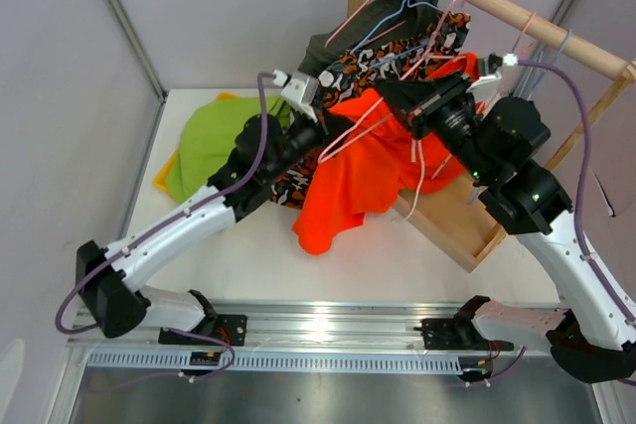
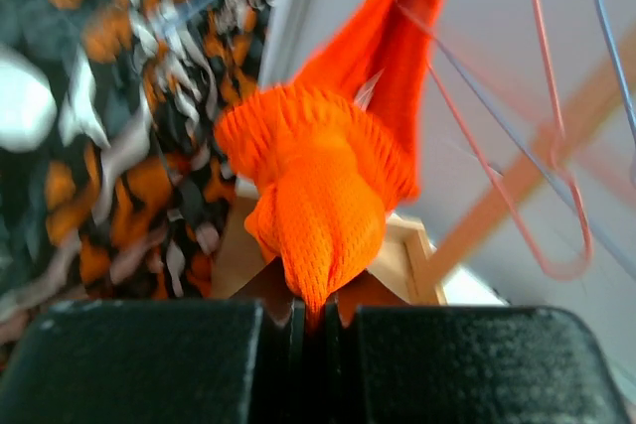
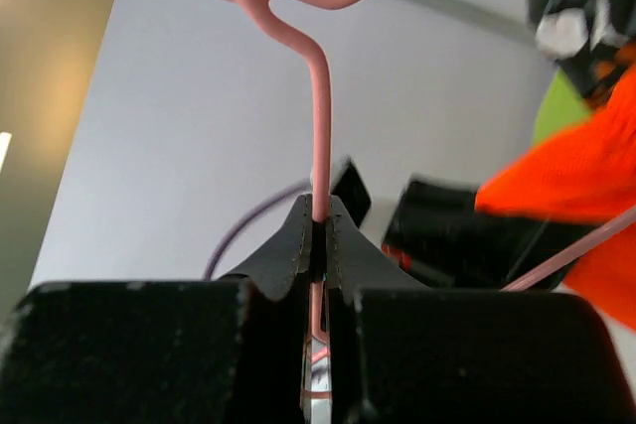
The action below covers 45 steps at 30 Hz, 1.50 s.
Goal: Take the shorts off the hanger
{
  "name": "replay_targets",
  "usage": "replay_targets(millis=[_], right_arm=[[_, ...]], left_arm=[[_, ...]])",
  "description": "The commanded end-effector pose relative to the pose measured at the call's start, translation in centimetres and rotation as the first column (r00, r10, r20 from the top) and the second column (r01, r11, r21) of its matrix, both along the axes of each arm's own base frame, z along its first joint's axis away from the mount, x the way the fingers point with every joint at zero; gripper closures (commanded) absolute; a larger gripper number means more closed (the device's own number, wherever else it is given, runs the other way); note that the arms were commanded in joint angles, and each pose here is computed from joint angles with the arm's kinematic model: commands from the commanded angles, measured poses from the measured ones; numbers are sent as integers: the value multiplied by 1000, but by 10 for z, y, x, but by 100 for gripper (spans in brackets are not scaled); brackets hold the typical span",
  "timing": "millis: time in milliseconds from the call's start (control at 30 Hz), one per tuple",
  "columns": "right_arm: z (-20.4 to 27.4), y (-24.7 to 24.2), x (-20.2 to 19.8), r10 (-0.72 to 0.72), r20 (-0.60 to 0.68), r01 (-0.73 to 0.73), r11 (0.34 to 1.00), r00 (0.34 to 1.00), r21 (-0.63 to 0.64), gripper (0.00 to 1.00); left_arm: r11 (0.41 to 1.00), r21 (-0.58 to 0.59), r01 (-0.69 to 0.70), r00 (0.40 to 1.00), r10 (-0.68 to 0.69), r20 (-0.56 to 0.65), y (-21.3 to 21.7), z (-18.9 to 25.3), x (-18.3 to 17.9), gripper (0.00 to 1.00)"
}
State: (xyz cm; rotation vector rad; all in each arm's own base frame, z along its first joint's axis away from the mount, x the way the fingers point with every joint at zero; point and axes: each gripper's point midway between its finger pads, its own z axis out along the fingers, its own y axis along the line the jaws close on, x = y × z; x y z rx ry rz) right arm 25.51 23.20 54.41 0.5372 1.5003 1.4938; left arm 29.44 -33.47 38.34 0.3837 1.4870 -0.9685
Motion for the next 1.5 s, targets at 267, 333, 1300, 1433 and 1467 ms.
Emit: replay_targets(millis=[267, 333, 1300, 1433, 1467], right_arm=[[34, 34, -36, 195, 42, -199, 956, 980, 217, 100], [29, 19, -21, 115, 26, -117, 975, 993, 190, 100], [-20, -85, 121, -278, -59, 279, 960, 959, 18, 100], [-31, -85, 125, -279, -87, 280, 960, 956, -3, 100], [-35, -85, 125, -281, -100, 281, 960, 955, -11, 100]], left_arm=[[981, 33, -190, 981, 188, 48, 9, 72, 39, 100], [980, 31, -196, 980, 196, 28, 21, 51, 28, 100], [946, 7, -325, 943, 325, -72, 199, -13, -116, 100], [947, 8, -320, 944, 320, -75, 197, -19, -115, 100], [947, 10, -322, 944, 322, -75, 198, -19, -115, 100]])
